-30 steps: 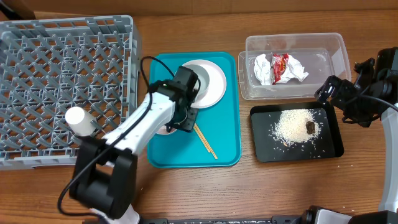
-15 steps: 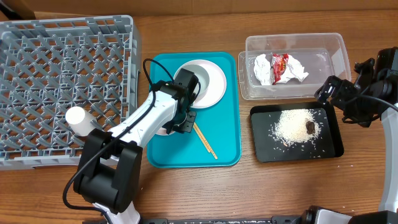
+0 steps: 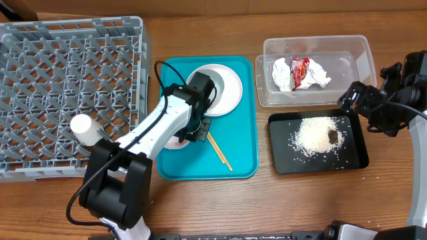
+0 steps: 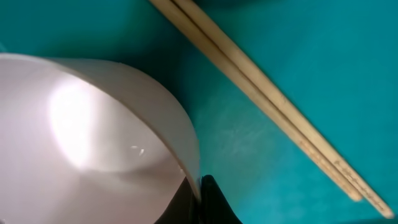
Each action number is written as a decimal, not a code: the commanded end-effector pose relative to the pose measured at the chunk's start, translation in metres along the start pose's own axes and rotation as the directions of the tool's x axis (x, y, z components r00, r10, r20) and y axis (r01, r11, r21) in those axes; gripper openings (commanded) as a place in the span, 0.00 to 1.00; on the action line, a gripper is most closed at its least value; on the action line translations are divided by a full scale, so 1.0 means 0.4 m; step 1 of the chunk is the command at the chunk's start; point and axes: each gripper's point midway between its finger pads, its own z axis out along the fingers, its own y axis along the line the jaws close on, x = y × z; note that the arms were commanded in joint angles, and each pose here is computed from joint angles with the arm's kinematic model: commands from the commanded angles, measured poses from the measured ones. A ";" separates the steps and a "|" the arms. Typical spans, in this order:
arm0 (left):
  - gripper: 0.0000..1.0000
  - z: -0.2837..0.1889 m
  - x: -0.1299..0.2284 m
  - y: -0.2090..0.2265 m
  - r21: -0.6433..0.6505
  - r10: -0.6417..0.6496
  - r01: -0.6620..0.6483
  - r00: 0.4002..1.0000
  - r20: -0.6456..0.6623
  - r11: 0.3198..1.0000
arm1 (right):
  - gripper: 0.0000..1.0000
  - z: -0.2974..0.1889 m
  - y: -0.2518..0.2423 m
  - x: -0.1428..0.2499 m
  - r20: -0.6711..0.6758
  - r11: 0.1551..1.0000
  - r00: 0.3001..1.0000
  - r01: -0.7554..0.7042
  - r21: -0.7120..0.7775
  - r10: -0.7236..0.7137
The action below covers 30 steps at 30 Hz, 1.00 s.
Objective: Sort waste into correct bins and load items into the dishwasher
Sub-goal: 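Set the pink saucer upright in the dish rack and release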
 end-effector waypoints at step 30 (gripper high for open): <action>0.04 -0.425 -0.164 0.499 0.811 -0.536 -0.096 0.705 0.464 0.577 | 1.00 -0.013 0.008 -0.003 0.015 1.000 1.000 0.011 -0.011 -0.011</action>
